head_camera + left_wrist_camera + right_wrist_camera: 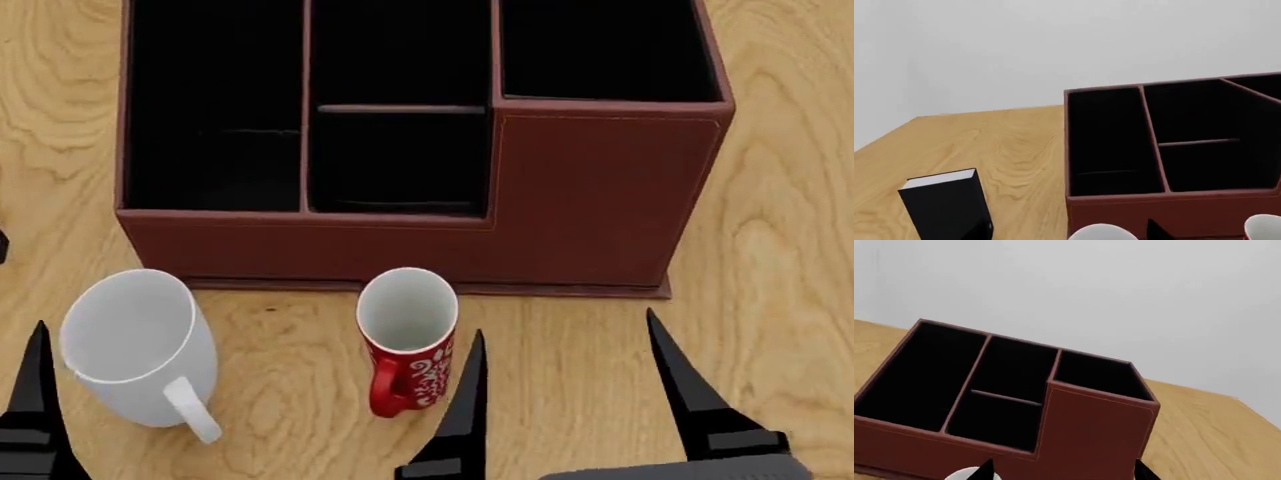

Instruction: Pick up the white mug and place it to the right of the caddy.

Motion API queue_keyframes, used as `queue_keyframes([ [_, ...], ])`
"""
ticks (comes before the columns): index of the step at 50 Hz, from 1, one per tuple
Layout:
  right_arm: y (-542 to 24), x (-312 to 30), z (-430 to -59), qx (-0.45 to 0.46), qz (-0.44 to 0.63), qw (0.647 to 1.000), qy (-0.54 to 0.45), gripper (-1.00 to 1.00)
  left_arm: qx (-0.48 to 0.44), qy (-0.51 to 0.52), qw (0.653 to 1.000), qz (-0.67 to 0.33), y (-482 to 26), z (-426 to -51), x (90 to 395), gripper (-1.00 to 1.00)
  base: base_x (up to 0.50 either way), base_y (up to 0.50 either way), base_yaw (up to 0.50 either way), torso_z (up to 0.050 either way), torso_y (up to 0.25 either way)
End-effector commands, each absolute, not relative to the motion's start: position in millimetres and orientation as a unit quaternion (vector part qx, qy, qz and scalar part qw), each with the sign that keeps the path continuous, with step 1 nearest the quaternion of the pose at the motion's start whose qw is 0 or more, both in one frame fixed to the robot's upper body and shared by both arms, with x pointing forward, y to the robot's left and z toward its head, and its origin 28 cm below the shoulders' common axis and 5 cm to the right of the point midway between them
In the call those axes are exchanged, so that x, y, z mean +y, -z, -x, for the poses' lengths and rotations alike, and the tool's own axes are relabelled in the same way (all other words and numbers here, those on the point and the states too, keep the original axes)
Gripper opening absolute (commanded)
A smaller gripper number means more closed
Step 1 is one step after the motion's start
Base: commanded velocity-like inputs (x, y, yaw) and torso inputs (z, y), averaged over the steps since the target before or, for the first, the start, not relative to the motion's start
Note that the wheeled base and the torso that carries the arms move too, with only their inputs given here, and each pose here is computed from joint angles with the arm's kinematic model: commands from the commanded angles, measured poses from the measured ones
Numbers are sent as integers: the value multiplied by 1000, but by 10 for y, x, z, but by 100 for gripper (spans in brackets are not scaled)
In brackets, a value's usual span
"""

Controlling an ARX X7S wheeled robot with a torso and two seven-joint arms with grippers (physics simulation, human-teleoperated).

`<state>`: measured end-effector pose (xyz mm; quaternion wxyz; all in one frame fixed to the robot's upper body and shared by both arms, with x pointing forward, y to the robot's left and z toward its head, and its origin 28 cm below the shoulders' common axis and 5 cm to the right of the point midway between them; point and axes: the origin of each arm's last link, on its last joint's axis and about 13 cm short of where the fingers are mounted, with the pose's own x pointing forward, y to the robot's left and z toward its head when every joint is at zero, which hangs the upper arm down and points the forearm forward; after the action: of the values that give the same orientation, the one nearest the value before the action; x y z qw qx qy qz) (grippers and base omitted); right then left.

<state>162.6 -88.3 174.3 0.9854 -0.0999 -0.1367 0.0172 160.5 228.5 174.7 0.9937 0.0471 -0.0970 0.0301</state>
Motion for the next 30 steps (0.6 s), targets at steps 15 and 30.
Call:
queue_keyframes([
  [15,-1569,-354,-1292,-118,111,968,-193,100,-86,-103,989,-64,-1823,-1637,2576,100,0,0,0,0,0],
  [30,-1610,-122,-1349,-67,136,952,-267,100,-72,-148,984,-74,-1751,-1684,2757,100,0,0,0,0,0],
])
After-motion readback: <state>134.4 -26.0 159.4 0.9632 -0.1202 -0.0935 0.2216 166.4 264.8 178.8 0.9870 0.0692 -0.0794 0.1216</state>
